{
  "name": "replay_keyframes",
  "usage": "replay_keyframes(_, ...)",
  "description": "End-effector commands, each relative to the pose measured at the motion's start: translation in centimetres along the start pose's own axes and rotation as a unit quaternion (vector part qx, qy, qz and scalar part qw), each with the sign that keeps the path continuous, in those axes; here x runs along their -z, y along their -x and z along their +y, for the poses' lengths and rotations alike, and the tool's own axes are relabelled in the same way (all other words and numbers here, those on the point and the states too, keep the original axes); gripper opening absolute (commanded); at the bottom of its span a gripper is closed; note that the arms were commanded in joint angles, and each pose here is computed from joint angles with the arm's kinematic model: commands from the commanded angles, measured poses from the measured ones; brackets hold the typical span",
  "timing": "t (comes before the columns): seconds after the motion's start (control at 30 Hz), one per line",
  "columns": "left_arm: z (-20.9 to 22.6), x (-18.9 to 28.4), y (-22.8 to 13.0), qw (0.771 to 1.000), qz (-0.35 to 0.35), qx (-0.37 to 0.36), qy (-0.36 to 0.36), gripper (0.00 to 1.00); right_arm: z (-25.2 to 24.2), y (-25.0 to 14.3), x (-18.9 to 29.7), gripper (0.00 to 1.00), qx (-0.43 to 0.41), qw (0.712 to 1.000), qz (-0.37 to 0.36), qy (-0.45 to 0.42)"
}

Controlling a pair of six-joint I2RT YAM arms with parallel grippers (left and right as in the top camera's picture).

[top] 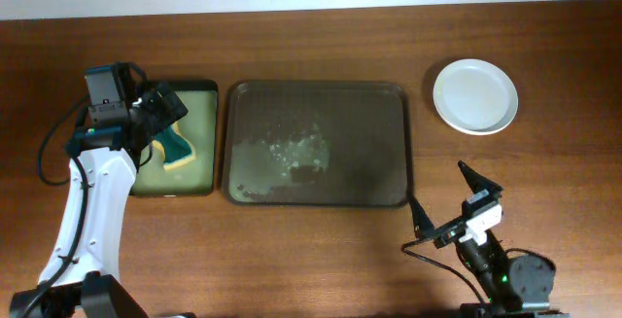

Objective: Clean dirty plates on tray and stack at the side

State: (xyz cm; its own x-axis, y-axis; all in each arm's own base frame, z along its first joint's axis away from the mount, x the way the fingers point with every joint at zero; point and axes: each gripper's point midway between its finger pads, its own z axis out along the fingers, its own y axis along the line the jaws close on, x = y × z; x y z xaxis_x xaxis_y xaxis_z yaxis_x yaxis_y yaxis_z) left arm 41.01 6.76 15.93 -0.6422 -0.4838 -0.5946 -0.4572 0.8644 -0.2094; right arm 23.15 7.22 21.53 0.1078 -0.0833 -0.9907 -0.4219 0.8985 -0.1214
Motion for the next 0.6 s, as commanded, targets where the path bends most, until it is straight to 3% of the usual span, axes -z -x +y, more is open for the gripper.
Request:
replay_keyframes(0.0, -0.2, 0.2, 0.3, 1.0, -0.002, 0.0, -0.004, 0.99, -0.1, -0.3, 0.3, 0.98, 0.019, 0.999, -0.032, -0.014)
replay_keyframes(0.13, -0.2, 0.2, 0.3, 1.0, -0.002, 0.0, -0.004, 0.99, -2.2, -0.2, 0.6, 0.98, 0.004, 0.996, -0.042, -0.076)
replay_keyframes(0.3, -0.2, 0.2, 0.3, 1.0, -0.002, 0.0, -0.004, 0.99, -5.2, -3.0, 1.2, 0.98, -0.067, 0.983, 0.006, -0.172)
replay_keyframes(0.43, -0.2, 0.2, 0.3, 1.0, -0.002, 0.0, -0.004, 0.99, -5.5, -6.5, 1.7, 0.98, -0.082, 0.974, 0.075, -0.196)
replay_keyframes(0.57, -0.2, 0.2, 0.3, 1.0, -0.002, 0.0, -0.004, 0.99, -5.8, -6.7, 1.9, 0.98, -0.062, 0.973, 0.082, -0.205)
